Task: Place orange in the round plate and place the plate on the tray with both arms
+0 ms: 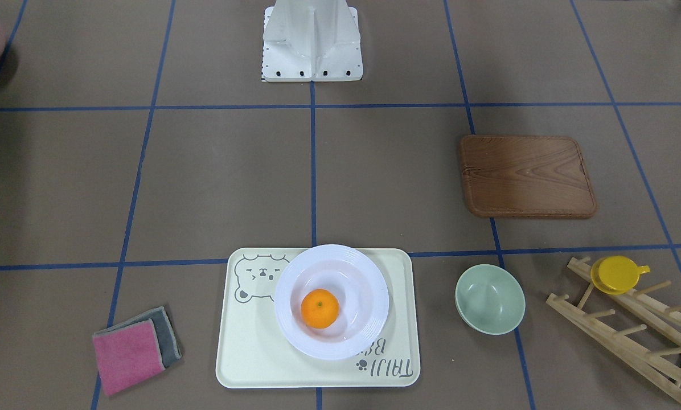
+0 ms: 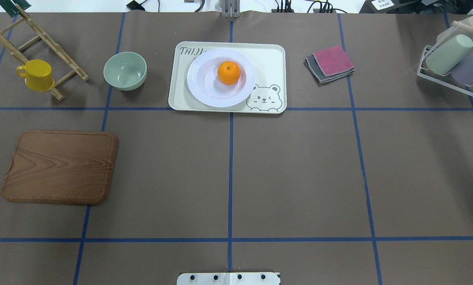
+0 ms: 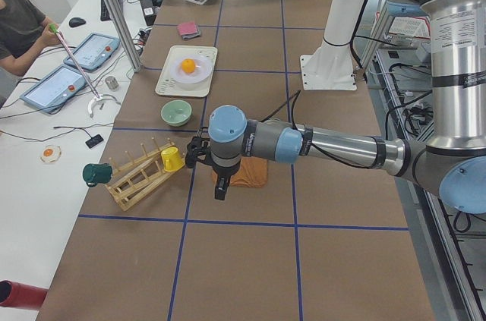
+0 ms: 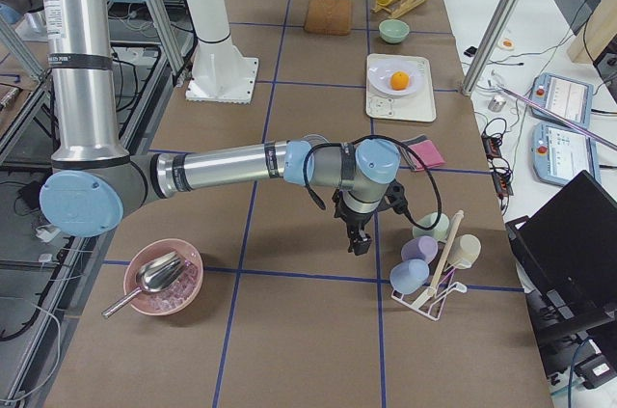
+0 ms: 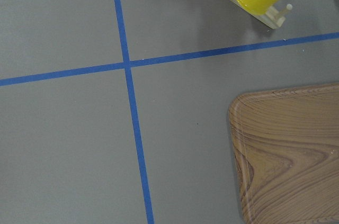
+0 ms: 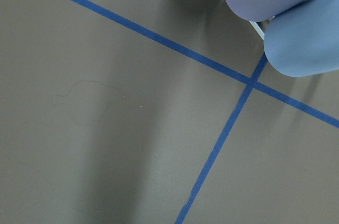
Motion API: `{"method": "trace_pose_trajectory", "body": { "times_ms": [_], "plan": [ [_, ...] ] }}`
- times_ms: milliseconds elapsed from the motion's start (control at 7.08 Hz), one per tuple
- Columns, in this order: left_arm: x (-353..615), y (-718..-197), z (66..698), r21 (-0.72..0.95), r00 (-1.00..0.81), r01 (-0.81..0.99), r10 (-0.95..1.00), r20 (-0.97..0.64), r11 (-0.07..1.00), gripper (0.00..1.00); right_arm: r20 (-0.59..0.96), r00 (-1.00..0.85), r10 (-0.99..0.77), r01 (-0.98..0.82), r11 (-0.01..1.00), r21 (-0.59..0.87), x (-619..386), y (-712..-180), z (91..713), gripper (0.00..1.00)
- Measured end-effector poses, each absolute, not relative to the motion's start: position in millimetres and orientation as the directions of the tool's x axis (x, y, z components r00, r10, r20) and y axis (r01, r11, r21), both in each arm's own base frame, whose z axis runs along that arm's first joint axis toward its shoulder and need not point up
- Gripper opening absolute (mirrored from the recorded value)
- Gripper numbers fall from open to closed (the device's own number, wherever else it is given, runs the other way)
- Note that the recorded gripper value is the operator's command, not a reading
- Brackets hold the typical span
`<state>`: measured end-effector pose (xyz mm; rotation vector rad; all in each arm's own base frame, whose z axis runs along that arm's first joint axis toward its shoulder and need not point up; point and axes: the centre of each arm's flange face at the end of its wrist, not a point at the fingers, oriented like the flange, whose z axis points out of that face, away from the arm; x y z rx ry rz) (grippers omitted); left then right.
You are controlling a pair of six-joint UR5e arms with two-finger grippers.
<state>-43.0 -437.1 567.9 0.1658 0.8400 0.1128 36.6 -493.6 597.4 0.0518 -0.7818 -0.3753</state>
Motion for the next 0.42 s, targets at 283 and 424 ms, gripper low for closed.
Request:
{"method": "trace_pose_trajectory", "body": {
  "times_ms": [283, 424],
  "plan": [
    [-43, -438, 563, 0.201, 0.664, -0.033, 0.172, -0.728, 0.979, 1.0, 0.686, 0.661, -0.304, 0.282, 0.948, 0.149, 46, -484, 608, 1.0],
    [-43, -439, 563, 0.203, 0.663, -0.033, 0.174, -0.728, 0.979, 1.0, 0.688, 0.666, -0.288, 0.268, 0.953, 0.139, 53, -479, 612, 1.0]
  ]
}}
